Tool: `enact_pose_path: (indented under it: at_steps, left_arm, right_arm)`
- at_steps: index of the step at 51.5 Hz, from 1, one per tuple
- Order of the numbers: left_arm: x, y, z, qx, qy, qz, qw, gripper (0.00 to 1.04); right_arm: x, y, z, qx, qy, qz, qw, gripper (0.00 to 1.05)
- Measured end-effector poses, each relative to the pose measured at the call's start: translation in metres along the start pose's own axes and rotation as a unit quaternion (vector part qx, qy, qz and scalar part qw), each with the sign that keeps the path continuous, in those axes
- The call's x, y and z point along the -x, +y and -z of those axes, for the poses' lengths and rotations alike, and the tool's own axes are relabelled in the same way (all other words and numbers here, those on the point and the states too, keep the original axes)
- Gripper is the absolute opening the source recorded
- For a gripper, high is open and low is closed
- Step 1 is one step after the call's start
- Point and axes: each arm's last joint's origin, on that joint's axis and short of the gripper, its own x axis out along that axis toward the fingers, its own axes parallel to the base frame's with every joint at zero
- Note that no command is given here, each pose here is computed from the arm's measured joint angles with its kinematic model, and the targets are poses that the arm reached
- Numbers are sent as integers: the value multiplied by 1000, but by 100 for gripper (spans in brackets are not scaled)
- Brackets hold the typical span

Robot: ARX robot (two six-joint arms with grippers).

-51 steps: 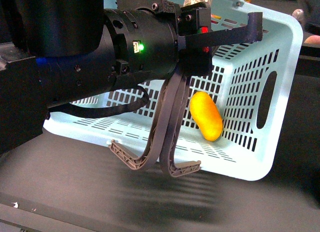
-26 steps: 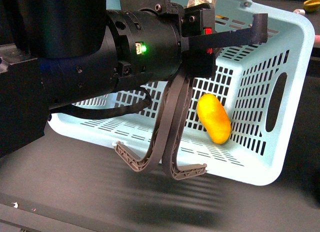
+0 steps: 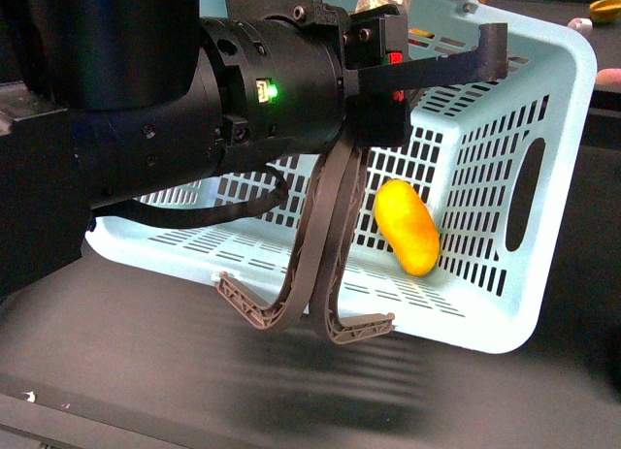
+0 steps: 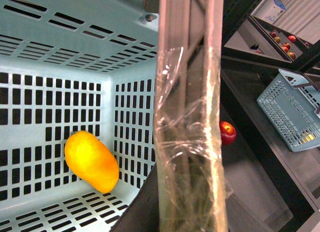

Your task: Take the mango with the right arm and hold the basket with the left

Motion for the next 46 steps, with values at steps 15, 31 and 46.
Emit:
enact_pose_path:
  at_steps: [15, 31, 46]
  left_arm:
    - [0, 0, 0, 1, 0, 0, 1000, 10]
    - [0, 0, 0, 1, 0, 0, 1000, 10]
    - [0, 0, 0, 1, 0, 0, 1000, 10]
  right_arm:
    - [9, -18, 5, 120, -27, -3, 992, 41]
    - [16, -29, 2, 132, -28, -13, 991, 2]
    - [21, -38, 0, 132, -30, 0, 991, 2]
